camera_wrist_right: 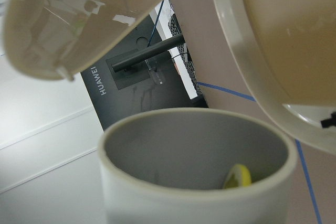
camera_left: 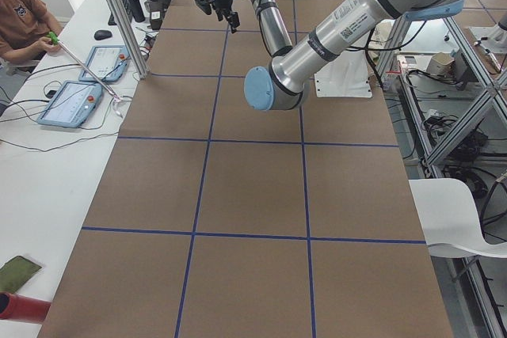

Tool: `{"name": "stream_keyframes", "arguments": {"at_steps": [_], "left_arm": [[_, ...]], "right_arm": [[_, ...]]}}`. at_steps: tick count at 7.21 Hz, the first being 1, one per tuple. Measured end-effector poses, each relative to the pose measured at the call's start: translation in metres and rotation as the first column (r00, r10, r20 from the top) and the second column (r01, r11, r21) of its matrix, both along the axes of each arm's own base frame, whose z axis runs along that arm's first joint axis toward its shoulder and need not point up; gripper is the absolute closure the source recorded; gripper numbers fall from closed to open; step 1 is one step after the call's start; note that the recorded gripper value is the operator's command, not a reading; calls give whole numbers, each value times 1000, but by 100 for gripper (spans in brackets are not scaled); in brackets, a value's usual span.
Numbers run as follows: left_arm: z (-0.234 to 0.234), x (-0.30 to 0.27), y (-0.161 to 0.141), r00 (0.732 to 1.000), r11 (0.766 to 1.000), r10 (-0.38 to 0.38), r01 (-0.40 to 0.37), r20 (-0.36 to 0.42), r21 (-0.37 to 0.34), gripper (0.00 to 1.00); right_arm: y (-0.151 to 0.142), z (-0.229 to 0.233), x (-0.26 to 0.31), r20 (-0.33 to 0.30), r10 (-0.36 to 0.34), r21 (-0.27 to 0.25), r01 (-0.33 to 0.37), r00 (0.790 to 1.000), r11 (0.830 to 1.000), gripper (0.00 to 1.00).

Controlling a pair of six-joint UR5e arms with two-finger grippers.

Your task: Left arm hands cup to right arm to dump lemon

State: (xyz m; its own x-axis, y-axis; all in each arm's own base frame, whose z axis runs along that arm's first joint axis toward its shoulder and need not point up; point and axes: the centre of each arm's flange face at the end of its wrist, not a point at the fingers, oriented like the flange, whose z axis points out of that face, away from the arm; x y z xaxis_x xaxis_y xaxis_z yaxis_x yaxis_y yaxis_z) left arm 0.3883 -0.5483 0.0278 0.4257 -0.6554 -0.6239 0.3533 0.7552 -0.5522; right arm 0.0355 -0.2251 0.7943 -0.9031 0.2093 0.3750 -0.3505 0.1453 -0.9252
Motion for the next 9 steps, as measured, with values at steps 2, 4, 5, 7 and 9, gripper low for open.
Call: {"name": "stream_keyframes", "arguments": {"at_steps": [2,4,5,7,9], "left_arm": [[-12,-5,0,1000,1000,-11,11,11,4,0],[-18,-8,0,1000,1000,-18,17,20,13,0],[-19,-9,-1,1000,1000,-22,21,22,16,0],[-20,-11,-2,999,1000,-25,24,23,20,0],[-21,-11,-2,999,999,-25,25,22,21,0]], "right_arm": [[8,5,9,84,-1,-5,1,996,1000,87],[13,9,14,159,-3,-14,5,987,1000,86],[14,9,15,191,-5,-16,8,982,1000,86],[15,8,17,267,-3,-26,11,964,1000,86],[15,6,18,326,-2,-18,8,945,1000,85]]}}
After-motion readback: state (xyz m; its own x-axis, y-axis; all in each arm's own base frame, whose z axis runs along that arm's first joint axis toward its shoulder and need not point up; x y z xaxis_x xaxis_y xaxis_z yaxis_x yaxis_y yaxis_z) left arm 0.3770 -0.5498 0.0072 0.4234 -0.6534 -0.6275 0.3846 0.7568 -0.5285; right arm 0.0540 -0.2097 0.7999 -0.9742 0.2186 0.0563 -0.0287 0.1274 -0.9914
